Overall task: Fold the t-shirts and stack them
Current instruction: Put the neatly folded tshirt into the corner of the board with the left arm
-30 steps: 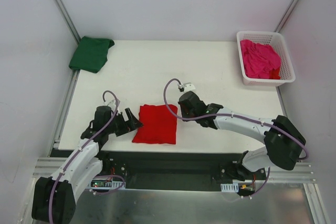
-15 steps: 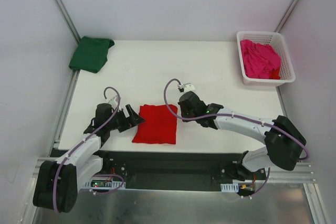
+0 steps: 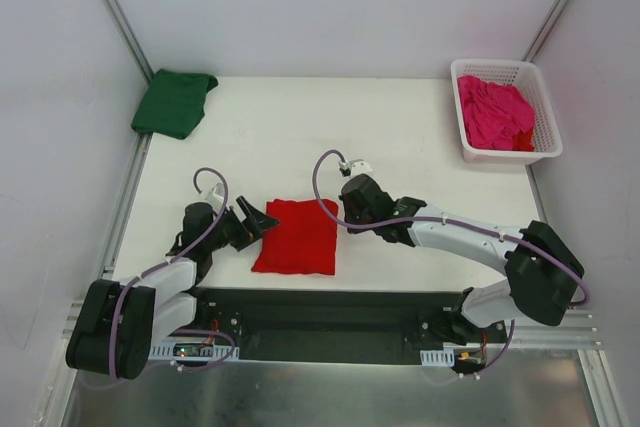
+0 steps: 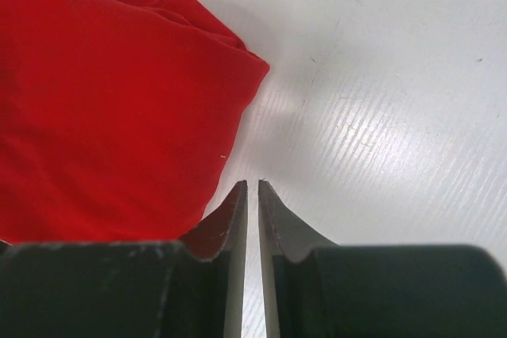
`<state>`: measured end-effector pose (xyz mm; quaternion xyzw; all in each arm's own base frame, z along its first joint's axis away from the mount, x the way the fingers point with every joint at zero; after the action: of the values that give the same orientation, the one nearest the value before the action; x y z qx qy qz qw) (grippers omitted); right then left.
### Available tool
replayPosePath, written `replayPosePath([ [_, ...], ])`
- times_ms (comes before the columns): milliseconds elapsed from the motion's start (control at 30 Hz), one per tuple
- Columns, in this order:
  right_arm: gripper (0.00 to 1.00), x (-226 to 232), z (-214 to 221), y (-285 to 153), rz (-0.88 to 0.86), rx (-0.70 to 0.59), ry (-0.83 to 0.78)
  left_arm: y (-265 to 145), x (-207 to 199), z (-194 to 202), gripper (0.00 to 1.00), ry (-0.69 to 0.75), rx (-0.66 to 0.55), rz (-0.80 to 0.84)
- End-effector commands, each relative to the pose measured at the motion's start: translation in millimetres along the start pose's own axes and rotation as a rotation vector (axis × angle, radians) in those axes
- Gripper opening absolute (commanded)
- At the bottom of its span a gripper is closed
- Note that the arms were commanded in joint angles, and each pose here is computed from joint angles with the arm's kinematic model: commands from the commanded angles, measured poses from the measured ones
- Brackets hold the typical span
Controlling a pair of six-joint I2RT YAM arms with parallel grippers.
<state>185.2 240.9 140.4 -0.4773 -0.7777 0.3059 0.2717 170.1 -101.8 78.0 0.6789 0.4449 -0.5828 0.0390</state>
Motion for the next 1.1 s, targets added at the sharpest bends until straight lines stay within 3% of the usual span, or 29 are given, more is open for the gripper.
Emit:
replayPosePath([
  [0,0.13,9,-21,-12,-0.044,-0.058,0.044,-10,48,39,0.86,-0.100,0.079,-0.184],
  [933,0.13,33,-12,-4,-0.092,-0.018,0.035,-10,60,70,0.84,-0.091,0.182,-0.320],
  [1067,0.13,37,-6,-4,-0.104,-0.004,0.035,-9,61,72,0.76,-0.087,0.215,-0.345],
])
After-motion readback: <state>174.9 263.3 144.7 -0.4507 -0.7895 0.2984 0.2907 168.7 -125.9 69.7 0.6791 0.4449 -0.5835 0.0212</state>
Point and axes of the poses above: each gripper's point midway between its finger pads, its own y axis out along the fingers, its own x axis along the line the jaws close on, z = x × y, the point moved 8 cm from there along -y, back along the fingers, and after that the axes turned 1 degree about -y, right-handed, at the moved point
